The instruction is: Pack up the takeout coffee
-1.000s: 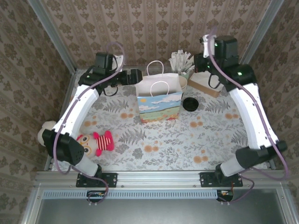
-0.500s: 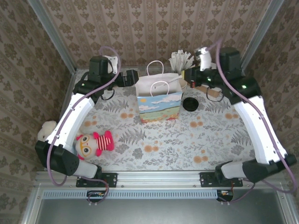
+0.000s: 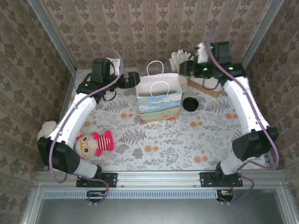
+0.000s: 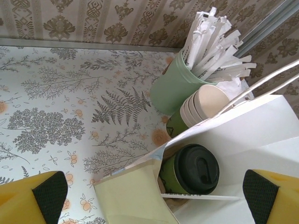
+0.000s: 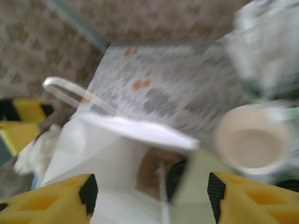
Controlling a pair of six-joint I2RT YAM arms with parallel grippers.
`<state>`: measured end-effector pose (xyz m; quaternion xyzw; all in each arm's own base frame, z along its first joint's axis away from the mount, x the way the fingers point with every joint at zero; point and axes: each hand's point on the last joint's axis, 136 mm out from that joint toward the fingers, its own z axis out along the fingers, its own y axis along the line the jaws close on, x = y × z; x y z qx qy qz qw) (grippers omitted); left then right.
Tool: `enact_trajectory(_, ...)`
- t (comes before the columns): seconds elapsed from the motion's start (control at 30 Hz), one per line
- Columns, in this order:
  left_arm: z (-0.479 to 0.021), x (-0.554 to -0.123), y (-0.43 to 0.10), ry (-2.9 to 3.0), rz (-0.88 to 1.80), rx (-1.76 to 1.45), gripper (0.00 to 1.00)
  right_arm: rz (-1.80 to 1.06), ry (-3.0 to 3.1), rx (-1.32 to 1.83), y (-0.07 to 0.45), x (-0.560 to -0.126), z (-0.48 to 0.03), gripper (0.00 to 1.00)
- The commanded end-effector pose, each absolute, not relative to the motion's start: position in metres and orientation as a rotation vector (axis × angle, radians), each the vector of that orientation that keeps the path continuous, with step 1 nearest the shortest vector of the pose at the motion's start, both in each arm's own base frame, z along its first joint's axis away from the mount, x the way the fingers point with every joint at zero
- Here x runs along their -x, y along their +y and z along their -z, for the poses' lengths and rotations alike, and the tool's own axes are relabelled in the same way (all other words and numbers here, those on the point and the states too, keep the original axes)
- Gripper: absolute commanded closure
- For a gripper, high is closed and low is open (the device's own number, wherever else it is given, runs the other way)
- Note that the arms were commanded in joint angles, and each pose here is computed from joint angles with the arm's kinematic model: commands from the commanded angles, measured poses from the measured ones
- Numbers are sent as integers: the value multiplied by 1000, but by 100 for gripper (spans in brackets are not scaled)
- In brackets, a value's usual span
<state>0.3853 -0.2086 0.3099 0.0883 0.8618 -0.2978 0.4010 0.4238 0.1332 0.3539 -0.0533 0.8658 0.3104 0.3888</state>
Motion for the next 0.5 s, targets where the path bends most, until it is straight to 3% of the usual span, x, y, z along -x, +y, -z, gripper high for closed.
enact_trajectory(0.0,-310,-395,-204,2139,718,-219,0,-617,2172,-55,57,-438,-349,30)
enact_trajectory(0.13,-314,-398,-206,2064,730,-228,0,-289,2293,-351,-50,-480,-266,20)
enact_trajectory(0.27,-314,-397,-208,2001,745,-246,0,-267,2351,-532,-114,-521,-204,0)
enact_trajectory(0.47,-308,-401,-208,1955,737,-243,0,-233,2447,-563,-141,-557,-146,8)
